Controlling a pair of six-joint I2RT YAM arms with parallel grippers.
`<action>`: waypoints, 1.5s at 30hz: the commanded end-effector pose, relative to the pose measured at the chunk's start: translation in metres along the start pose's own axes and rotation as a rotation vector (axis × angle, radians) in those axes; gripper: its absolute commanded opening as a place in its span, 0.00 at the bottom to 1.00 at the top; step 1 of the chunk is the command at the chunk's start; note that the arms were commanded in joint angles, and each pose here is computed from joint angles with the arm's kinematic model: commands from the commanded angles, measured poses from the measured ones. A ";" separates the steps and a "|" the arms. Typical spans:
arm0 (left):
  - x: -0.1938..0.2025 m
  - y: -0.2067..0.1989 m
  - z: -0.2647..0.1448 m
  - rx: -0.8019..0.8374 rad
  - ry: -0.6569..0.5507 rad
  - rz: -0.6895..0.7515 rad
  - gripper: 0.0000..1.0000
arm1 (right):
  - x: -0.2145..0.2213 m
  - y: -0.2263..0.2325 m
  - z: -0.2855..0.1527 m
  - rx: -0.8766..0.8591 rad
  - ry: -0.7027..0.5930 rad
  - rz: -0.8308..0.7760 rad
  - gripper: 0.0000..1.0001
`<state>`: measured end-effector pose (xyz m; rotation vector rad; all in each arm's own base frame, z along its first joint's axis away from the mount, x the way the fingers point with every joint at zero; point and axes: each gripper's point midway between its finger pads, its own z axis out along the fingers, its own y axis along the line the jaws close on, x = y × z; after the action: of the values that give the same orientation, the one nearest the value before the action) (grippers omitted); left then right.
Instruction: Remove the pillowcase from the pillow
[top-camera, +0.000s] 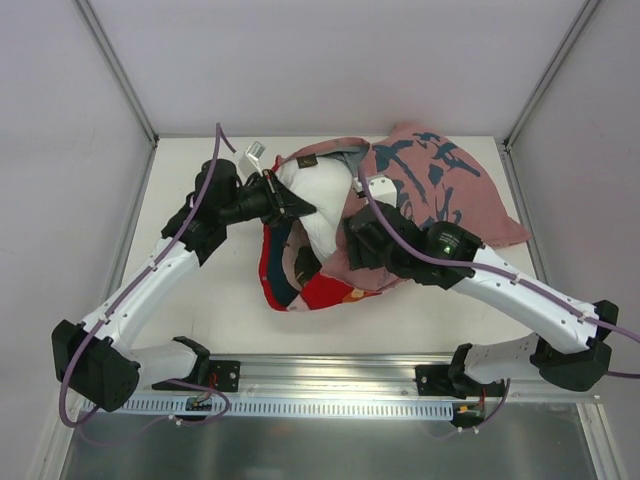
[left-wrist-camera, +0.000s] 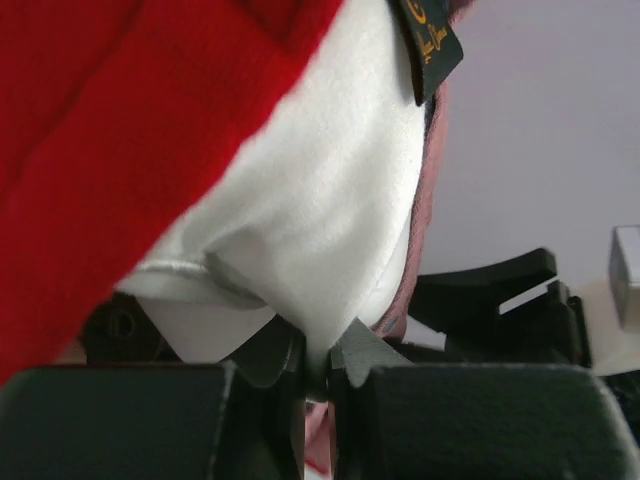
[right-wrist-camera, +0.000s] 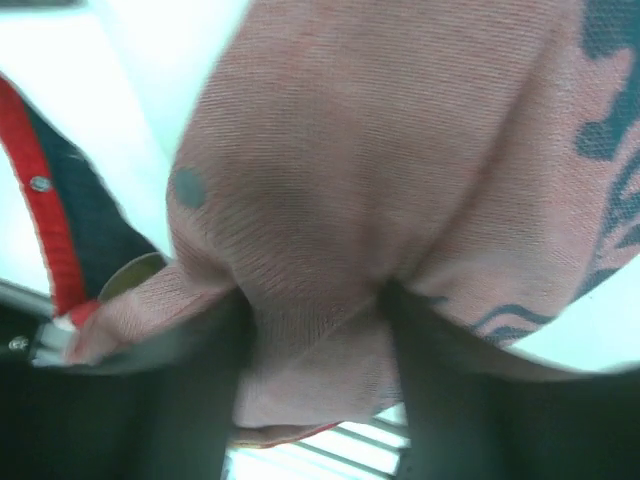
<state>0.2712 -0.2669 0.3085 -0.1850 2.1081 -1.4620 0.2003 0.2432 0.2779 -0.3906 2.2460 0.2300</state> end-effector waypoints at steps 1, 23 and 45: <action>-0.059 -0.064 -0.039 0.145 -0.182 0.124 0.00 | 0.033 -0.042 -0.007 0.132 0.029 0.011 0.49; -0.081 -0.039 -0.056 0.092 -0.208 -0.013 0.00 | 0.142 -0.096 0.017 0.408 0.193 0.067 0.05; -0.039 -0.020 -0.061 0.111 -0.081 0.018 0.00 | -0.072 0.016 -0.041 -0.081 -0.256 -0.087 0.96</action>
<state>0.2881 -0.2047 0.3118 -0.3891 2.1007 -1.4466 0.1834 0.2252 0.3318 -0.3558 2.0240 0.2592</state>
